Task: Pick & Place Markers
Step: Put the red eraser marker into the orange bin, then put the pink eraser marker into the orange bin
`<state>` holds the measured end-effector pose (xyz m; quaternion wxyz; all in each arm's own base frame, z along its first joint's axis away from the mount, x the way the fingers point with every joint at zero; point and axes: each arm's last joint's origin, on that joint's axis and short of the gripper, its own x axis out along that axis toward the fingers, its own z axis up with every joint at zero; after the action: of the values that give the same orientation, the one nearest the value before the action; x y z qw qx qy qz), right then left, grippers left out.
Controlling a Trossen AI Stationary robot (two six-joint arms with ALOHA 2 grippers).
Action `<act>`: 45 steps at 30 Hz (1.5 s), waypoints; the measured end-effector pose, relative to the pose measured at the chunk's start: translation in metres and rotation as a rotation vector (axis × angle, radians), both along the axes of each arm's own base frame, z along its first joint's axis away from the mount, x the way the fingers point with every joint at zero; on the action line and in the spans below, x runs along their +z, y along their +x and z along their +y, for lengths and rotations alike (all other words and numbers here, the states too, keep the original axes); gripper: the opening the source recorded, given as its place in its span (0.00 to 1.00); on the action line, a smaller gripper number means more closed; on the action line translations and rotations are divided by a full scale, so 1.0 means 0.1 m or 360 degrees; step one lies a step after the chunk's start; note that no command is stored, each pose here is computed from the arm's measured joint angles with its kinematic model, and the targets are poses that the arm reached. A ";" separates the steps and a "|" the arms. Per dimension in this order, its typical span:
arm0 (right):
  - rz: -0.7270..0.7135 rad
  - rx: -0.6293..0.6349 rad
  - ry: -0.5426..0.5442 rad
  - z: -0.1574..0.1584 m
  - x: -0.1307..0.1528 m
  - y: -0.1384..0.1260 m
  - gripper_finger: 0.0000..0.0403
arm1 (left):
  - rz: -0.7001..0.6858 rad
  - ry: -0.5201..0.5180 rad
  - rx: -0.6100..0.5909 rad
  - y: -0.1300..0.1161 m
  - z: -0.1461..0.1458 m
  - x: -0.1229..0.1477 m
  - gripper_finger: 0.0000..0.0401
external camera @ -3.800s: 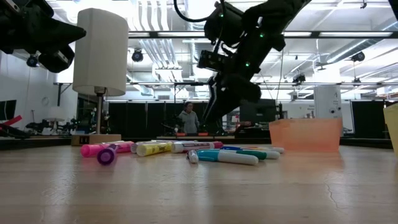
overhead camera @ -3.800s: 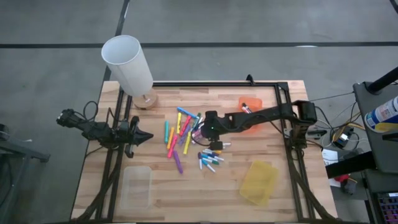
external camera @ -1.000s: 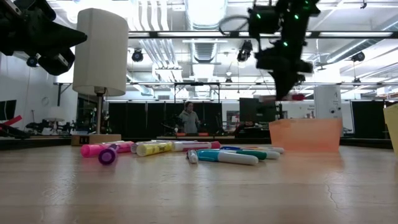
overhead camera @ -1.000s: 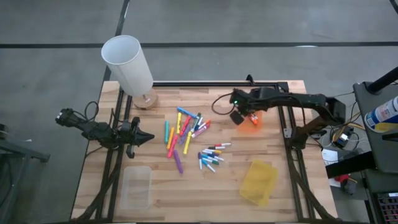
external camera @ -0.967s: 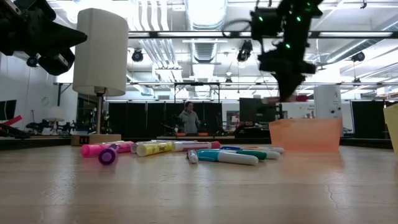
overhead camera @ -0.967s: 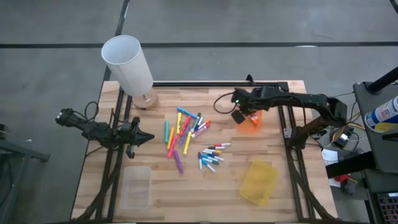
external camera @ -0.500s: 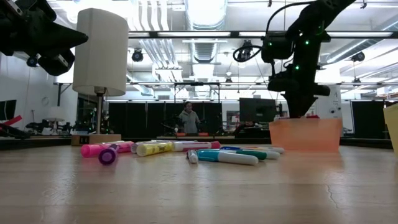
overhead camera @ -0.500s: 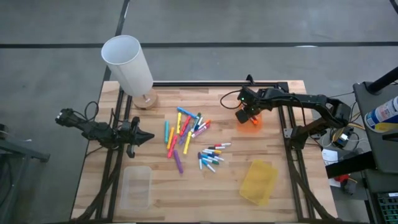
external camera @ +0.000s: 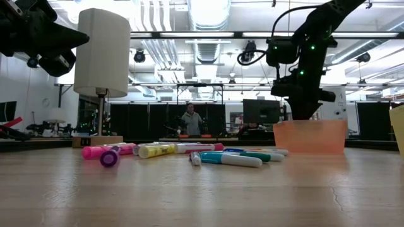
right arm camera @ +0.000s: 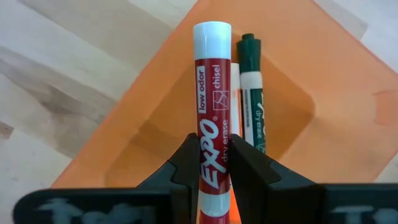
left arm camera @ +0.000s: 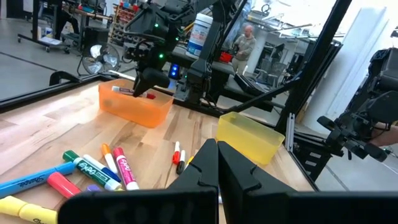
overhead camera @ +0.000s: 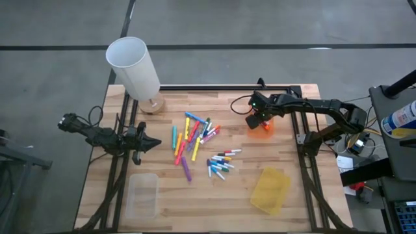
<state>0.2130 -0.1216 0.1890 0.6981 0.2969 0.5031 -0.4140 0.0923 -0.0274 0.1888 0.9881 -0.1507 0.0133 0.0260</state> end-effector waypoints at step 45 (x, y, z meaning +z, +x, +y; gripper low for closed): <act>-0.0509 0.1592 -0.0445 0.74 0.42 1.19 0.46 | 0.0000 0.0004 0.0021 0.00 0.00 0.00 0.00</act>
<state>0.3322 -0.0476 0.2308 0.9106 -0.0150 0.4106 -0.0440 0.0923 -0.0270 0.1888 0.9881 -0.1497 0.0122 0.0324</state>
